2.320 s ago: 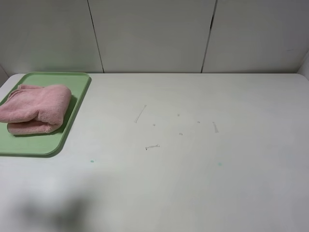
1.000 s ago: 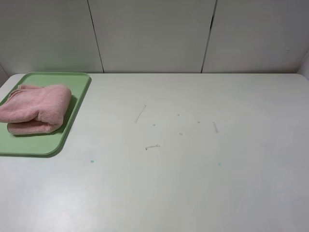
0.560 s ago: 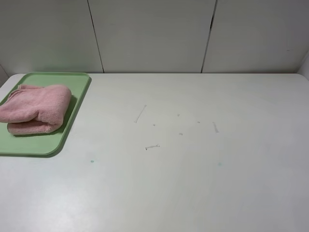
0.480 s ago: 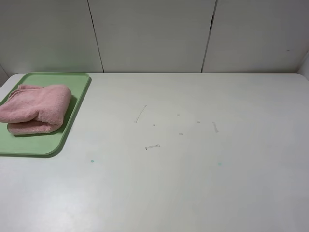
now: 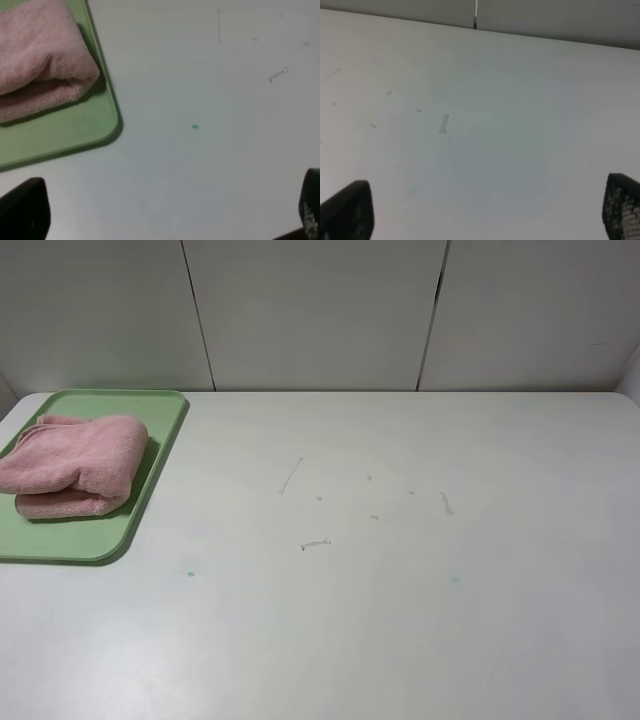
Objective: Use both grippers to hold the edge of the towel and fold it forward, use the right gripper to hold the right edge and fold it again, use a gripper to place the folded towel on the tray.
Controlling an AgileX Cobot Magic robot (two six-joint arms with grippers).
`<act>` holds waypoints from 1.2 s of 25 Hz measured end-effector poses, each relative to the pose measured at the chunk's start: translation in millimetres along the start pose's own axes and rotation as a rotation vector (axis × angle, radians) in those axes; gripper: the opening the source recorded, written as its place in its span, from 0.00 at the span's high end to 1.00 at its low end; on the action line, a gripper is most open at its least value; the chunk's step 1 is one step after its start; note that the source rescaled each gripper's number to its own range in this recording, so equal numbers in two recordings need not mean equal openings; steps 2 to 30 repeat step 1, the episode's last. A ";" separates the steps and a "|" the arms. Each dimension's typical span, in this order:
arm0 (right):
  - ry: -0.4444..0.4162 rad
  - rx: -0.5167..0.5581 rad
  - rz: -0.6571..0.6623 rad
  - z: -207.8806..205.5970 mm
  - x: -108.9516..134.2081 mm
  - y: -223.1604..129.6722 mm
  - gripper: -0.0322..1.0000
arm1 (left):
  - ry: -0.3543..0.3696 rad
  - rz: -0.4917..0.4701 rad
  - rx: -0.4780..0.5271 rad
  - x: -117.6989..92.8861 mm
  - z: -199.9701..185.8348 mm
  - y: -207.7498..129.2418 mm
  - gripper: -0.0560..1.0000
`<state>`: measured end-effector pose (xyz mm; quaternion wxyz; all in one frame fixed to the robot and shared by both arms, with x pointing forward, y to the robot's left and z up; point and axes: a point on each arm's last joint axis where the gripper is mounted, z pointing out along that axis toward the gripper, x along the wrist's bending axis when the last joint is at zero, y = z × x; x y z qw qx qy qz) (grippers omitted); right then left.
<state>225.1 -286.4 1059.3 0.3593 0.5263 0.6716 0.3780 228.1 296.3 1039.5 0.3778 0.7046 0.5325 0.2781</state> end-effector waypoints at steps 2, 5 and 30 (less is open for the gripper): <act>0.000 0.000 0.000 0.0 0.0 0.0 0.00 | 0.000 0.001 0.000 0.0 0.0 0.0 0.00; 0.000 0.000 0.000 0.0 0.0 0.0 0.00 | 0.000 0.001 0.000 0.0 0.0 0.0 0.00; 0.000 0.000 0.000 0.0 0.0 0.0 0.00 | 0.000 0.001 0.000 0.0 0.0 0.0 0.00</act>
